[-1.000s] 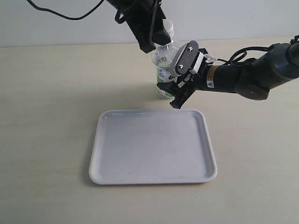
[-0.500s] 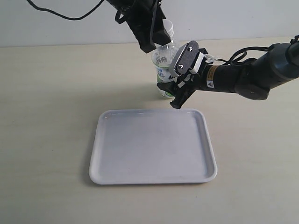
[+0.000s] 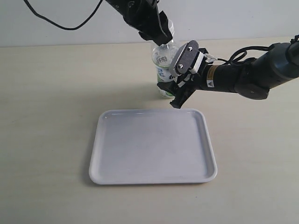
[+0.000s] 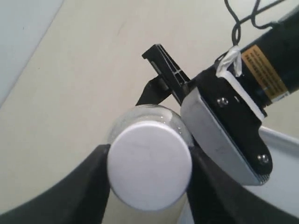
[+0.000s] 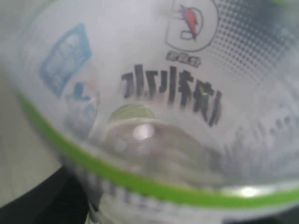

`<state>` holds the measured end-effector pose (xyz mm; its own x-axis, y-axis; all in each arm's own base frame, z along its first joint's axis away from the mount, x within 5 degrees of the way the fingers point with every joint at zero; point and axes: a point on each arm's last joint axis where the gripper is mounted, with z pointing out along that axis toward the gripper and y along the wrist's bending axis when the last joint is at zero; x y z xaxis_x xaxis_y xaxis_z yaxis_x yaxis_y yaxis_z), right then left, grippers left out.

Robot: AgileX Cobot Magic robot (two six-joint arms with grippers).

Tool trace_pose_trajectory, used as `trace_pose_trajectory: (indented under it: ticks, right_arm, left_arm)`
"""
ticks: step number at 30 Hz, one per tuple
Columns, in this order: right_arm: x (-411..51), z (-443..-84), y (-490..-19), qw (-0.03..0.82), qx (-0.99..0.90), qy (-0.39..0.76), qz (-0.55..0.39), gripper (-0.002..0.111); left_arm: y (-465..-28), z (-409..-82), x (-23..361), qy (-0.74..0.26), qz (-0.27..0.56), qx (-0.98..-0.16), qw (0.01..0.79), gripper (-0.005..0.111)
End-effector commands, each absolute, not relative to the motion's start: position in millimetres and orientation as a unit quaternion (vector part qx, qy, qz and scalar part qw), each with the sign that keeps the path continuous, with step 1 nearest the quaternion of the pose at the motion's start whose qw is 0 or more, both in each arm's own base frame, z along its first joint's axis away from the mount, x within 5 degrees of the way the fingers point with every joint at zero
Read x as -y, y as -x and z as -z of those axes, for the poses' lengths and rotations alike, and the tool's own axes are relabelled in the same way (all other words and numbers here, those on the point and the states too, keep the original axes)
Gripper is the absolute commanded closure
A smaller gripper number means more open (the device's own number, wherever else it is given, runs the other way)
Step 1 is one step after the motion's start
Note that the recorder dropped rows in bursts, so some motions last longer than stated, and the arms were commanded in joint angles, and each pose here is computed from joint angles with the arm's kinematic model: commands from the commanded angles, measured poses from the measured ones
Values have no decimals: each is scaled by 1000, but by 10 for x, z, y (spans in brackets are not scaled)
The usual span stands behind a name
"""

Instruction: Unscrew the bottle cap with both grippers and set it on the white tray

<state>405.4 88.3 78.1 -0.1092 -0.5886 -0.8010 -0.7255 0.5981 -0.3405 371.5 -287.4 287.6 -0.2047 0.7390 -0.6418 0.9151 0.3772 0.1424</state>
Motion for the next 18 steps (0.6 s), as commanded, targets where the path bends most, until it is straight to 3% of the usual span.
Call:
trace_pose_trajectory:
  ticks: [1,8,12,18]
  right_arm:
    - [-706,-424,-3944,385,-797,465,-15,108]
    - [-707,-425,-3944,386,-797,465,-15,108]
    - [-707,-425,-3944,386,-797,465,-15,108]
    - [-707,-425,-3945,386,-798,463,-15,108]
  left_arm:
    - [-3689,-2950,2866,-470,172,-805,318,107]
    - [-3691,-2951,2866,-469,172,-806,319,107]
    - [-3694,-2983,2866,-407,194,-838,308,107]
    - [-3700,-3229,2881,-371,216,-845,318,107]
